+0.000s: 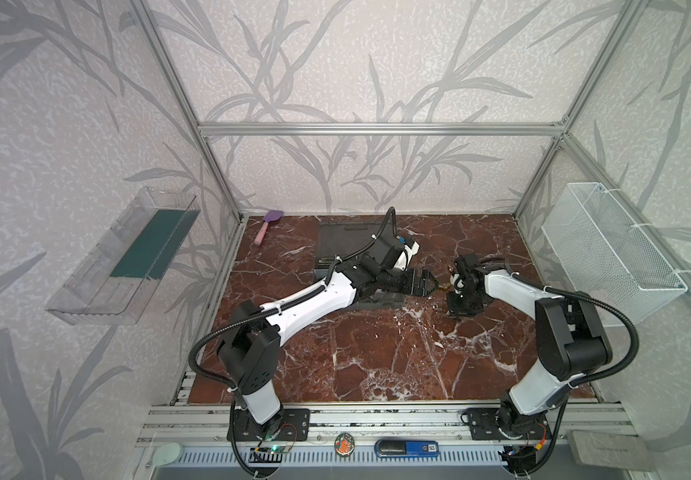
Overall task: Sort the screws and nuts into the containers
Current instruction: 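Lower the right gripper and grasp the silver wing nut, then carry the silver wing nut toward the organizer with the right gripper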
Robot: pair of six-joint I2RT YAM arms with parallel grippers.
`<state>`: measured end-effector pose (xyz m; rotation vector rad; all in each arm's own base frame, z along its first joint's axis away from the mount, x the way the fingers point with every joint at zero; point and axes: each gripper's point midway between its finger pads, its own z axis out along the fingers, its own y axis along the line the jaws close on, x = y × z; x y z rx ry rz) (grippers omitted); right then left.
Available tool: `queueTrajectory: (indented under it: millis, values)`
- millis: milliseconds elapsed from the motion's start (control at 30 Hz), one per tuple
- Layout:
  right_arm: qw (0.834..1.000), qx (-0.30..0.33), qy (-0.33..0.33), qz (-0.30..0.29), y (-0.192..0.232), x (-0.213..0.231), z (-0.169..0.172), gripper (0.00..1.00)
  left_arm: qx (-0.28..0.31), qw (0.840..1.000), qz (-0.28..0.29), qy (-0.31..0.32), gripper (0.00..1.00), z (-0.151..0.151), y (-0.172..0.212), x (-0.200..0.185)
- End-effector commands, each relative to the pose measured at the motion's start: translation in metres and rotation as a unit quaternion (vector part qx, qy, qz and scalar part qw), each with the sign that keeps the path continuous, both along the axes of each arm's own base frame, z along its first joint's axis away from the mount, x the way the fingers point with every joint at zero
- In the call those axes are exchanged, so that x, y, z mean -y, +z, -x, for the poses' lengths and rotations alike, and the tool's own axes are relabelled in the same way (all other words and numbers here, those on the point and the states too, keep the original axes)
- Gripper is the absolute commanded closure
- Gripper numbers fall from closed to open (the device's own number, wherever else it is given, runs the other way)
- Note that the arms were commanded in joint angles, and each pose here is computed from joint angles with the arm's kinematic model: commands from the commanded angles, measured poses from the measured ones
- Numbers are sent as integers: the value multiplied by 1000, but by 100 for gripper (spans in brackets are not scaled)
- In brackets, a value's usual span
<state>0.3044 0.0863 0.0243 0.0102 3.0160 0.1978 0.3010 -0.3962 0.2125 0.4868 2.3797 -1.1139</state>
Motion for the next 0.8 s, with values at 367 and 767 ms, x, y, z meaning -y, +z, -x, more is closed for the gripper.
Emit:
queueTrajectory:
  millis: [367,767]
  values:
    - [999,-22,15,32,-13,1,12,82,3,1000,6,2,1,5,6,-5]
    - [999,-32,23,36,-22,-5,13,83,4,1000,4,6,1,8,5,-10]
